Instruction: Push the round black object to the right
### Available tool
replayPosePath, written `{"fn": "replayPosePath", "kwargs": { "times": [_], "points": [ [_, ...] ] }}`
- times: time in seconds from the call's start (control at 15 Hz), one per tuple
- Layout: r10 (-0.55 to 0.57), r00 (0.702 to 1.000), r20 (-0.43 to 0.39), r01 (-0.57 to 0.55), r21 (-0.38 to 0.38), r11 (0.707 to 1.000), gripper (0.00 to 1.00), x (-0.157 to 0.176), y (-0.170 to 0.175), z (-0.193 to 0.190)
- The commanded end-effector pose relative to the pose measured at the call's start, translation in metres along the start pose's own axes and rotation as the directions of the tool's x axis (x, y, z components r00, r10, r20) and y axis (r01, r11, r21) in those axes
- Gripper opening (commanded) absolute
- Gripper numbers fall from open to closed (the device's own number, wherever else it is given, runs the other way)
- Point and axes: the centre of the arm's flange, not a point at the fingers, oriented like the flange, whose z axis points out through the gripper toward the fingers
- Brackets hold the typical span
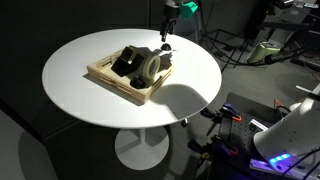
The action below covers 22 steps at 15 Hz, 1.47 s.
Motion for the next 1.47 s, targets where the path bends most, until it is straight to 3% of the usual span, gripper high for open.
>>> {"fn": "replayPosePath", "kwargs": {
  "times": [0.0, 0.2, 0.33, 0.53, 0.73, 0.93, 1.4],
  "points": [
    [0.121, 0.992, 0.020, -0.118, -0.108, 0.987, 1.00, -0.049, -0.039, -0.051],
    [0.172, 0.982, 0.080, -0.163, -0.102, 0.981, 1.00, -0.070, -0.061, -0.084],
    [0.114, 0.986, 0.118, -0.115, 0.001, 0.993, 1.00, -0.082, -0.077, -0.104],
    [0.051, 0.990, 0.132, -0.071, 0.157, 0.985, 1.00, -0.095, -0.100, -0.126],
    [0.019, 0.985, 0.172, -0.058, 0.223, 0.973, 1.00, -0.106, -0.119, -0.141],
    [-0.003, 0.976, 0.218, -0.043, 0.208, 0.977, 1.00, -0.118, -0.135, -0.145],
    [0.055, 0.983, 0.178, -0.063, 0.037, 0.997, 1.00, -0.137, -0.152, -0.140]
  ]
}}
